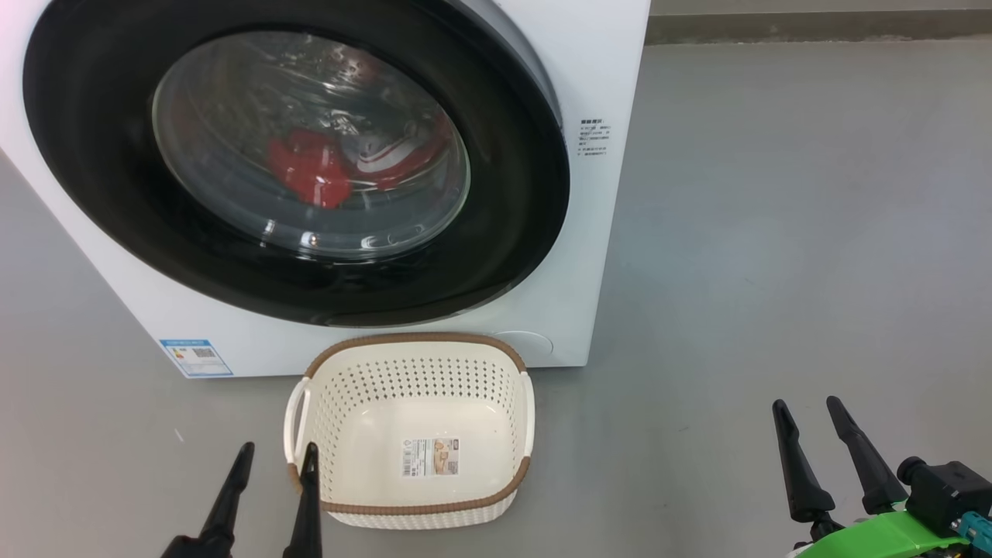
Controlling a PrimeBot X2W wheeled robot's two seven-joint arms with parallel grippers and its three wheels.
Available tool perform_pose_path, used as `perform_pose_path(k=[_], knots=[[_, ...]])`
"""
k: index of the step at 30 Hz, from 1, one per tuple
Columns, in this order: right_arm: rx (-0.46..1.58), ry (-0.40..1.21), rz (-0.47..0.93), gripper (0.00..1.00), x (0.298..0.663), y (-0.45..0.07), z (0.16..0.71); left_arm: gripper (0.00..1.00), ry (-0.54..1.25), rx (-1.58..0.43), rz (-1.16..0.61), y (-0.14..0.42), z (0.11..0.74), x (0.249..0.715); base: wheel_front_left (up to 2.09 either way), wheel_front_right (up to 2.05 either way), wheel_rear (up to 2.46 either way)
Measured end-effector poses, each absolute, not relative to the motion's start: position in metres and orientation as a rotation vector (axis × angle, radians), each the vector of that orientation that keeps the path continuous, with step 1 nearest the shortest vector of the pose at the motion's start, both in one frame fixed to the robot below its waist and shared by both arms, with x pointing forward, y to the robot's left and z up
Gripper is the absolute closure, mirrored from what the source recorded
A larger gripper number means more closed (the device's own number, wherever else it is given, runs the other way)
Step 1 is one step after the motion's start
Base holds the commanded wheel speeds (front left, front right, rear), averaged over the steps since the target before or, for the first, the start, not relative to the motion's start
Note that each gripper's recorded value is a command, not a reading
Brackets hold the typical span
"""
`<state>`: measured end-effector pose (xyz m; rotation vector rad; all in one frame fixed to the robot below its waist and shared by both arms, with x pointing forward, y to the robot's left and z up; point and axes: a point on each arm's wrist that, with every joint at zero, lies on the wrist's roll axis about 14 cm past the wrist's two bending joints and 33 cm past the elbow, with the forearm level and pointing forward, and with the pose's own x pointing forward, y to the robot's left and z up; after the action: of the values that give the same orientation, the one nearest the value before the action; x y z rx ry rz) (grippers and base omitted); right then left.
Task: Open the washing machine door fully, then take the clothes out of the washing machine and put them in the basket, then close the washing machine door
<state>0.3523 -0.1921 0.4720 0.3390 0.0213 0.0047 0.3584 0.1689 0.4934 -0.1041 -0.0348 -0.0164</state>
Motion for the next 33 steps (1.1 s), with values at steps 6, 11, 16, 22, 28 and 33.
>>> perform_pose_path(k=[6,11,16,22,28,33], knots=[[0.340,0.024,0.002,0.00,0.352,-0.193,0.471,0.00,-0.029,-0.106,-0.016,0.169,0.492,0.359,0.00,0.00,0.00],[0.340,0.025,0.003,0.00,0.353,-0.192,0.471,0.00,-0.027,-0.105,-0.014,0.170,0.491,0.359,0.00,0.00,0.00],[0.341,0.027,0.006,0.00,0.354,-0.191,0.470,0.00,-0.025,-0.105,-0.011,0.171,0.490,0.358,0.00,0.00,0.00],[0.352,0.023,0.025,1.00,0.357,-0.185,0.472,0.00,-0.022,-0.105,-0.010,0.171,0.489,0.359,0.00,0.00,0.00],[0.399,-0.061,0.058,1.00,0.382,-0.176,0.500,0.00,-0.015,-0.106,-0.016,0.169,0.487,0.362,0.00,0.00,0.00],[0.421,-0.114,0.098,1.00,0.399,-0.165,0.519,0.00,-0.019,-0.109,-0.029,0.166,0.488,0.366,0.00,0.00,0.00]])
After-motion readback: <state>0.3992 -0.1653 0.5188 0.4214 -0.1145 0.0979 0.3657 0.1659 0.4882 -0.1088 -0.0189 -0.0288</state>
